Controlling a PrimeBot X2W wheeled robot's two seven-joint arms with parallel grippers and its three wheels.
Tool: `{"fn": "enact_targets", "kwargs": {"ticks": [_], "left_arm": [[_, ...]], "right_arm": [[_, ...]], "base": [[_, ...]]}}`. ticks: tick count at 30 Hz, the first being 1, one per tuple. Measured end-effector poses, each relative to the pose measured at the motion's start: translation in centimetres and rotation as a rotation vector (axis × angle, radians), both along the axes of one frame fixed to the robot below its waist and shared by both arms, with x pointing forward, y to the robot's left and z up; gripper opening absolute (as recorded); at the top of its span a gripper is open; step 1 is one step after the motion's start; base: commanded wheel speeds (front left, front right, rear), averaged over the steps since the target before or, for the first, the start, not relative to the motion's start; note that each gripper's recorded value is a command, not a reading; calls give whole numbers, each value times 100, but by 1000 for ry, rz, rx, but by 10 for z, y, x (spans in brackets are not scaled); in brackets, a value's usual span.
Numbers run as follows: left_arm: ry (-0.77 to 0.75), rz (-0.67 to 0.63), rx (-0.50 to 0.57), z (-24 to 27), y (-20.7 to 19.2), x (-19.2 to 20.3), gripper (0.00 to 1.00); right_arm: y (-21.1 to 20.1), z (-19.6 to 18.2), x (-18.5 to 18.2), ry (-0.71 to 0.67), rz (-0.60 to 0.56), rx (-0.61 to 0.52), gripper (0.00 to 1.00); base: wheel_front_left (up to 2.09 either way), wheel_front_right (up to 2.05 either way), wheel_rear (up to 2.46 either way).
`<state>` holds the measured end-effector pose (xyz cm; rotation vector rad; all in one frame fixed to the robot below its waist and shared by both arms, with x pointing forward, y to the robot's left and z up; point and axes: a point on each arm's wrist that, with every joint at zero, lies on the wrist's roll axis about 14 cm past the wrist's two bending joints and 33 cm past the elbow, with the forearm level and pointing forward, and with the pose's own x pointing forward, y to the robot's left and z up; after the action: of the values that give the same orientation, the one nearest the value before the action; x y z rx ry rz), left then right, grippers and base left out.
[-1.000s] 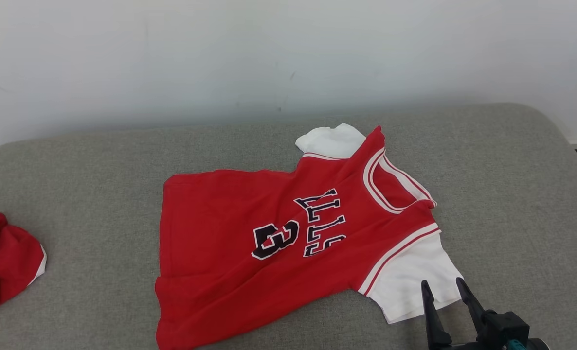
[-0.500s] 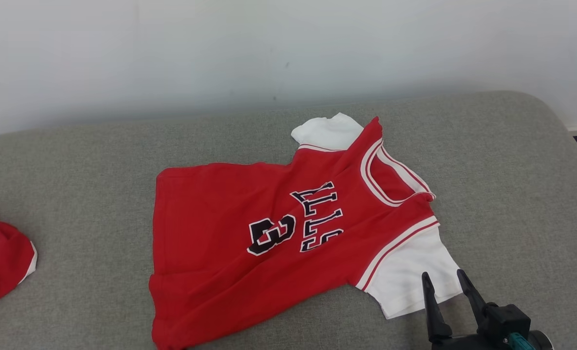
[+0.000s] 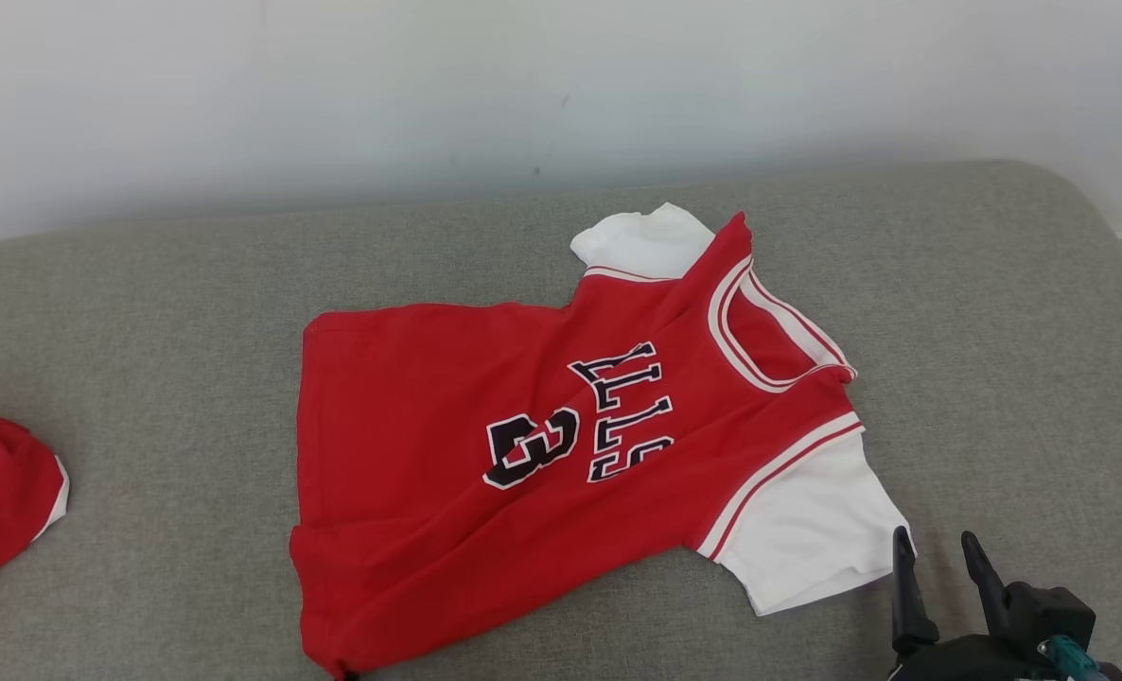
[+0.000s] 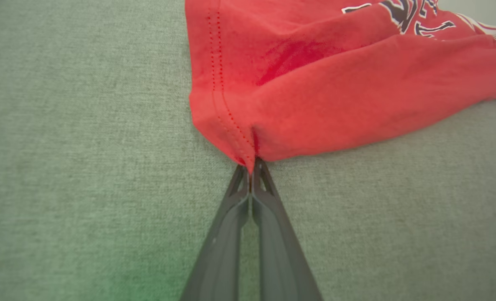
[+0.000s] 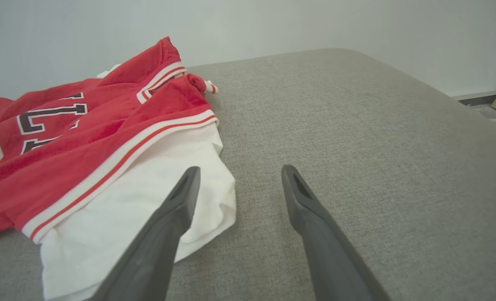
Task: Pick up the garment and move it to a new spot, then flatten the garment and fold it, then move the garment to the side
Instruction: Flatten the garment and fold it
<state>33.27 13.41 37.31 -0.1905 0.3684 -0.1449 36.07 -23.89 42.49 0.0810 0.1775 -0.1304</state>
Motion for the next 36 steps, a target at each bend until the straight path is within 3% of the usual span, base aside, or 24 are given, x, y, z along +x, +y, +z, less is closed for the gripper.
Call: {"fn": "enact_targets", "kwargs": {"ticks": [9,10,11,12,17,21,24,25,30,36], "left_arm": [[-2,1,-7,0,1,2,0],[-5,3,-9,1,1,3,0],[-9,4,-10,2,1,5,0],[-13,5,-10,3,1,6,0],[-106,-3,-13,29,-1,22,0],[-261,-13,-26,75,-5,44,0],[-479,-40,-7,144,-7,64,0],[-479,-40,-7,144,-7,64,0],[-742,-75,97,232,11,80,0],[-1015,-101,275,342,39,90,0]], "right_arm": [[11,-31,9,105,18,38,100],[14,-34,9,114,21,49,75],[16,-37,10,123,26,55,34],[18,-37,11,121,27,67,0],[24,1,34,-21,32,122,0],[26,36,45,-142,32,164,0],[30,89,55,-308,57,189,0],[30,89,55,-308,57,189,0],[33,176,69,-551,111,201,0],[32,289,73,-817,189,135,0]], "base": [[0,0,0],[0,0,0],[0,0,0],[0,0,0],[0,0,0],[0,0,0],[0,0,0],[0,0,0],[0,0,0],[0,0,0]]}}
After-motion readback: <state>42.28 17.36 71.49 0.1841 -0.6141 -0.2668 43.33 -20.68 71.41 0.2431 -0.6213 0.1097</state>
